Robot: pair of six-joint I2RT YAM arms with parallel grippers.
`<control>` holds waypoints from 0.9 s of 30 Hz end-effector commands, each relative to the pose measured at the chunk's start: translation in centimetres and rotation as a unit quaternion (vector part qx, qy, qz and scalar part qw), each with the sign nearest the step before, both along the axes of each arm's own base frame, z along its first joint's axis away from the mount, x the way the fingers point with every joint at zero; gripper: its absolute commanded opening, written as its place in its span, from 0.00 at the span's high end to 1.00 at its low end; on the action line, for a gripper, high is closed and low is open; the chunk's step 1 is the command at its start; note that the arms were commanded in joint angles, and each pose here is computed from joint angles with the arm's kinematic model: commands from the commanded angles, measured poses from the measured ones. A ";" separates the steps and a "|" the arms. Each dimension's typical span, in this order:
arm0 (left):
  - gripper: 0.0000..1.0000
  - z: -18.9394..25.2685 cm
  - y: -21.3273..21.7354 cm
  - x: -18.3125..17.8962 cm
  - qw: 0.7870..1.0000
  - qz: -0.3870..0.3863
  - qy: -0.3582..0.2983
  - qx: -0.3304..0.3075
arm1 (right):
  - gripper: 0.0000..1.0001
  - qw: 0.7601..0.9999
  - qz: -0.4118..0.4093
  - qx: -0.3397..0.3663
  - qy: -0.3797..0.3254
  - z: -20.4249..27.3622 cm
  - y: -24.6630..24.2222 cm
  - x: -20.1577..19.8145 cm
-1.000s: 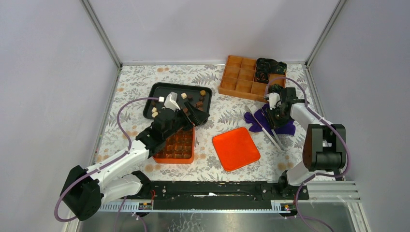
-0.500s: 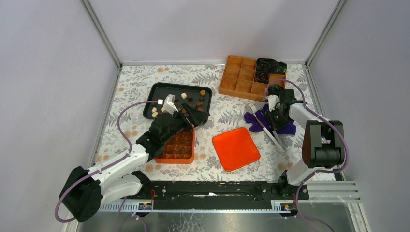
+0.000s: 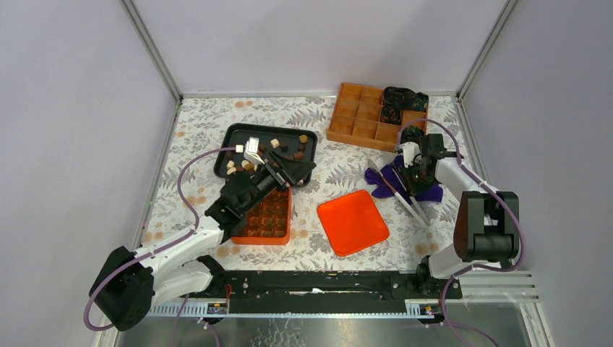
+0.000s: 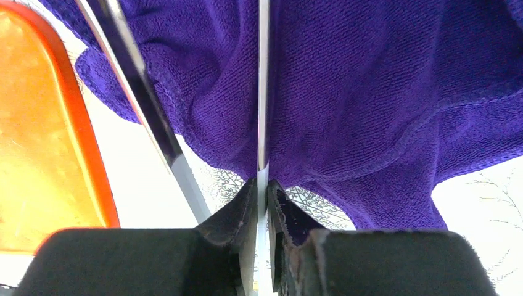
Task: Pack the chocolate
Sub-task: Pick up the clamp at the center of the board.
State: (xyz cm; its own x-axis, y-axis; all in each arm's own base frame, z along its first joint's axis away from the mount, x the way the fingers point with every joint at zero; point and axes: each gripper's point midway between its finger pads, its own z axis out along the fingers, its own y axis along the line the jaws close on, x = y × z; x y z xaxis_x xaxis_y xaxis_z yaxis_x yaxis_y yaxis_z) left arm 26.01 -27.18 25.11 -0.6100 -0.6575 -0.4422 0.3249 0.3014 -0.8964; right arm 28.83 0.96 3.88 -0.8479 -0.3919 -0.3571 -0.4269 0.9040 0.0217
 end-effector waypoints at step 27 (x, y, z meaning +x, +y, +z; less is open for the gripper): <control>0.05 2.8 -0.4 -0.7 0.998 -0.024 -0.043 -0.048 | 0.95 0.999 0.006 -0.007 0.047 -1.8 -0.6 -4.0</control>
State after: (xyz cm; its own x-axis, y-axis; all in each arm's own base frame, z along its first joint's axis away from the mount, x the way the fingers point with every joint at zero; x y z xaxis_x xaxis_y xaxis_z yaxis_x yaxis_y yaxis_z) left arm 25.67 -27.65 25.78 -0.6252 -0.6526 -0.4280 0.3468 0.2590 -0.9015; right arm 25.18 0.62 1.60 -0.8764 -0.4025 -0.2645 -0.4303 0.9011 0.0544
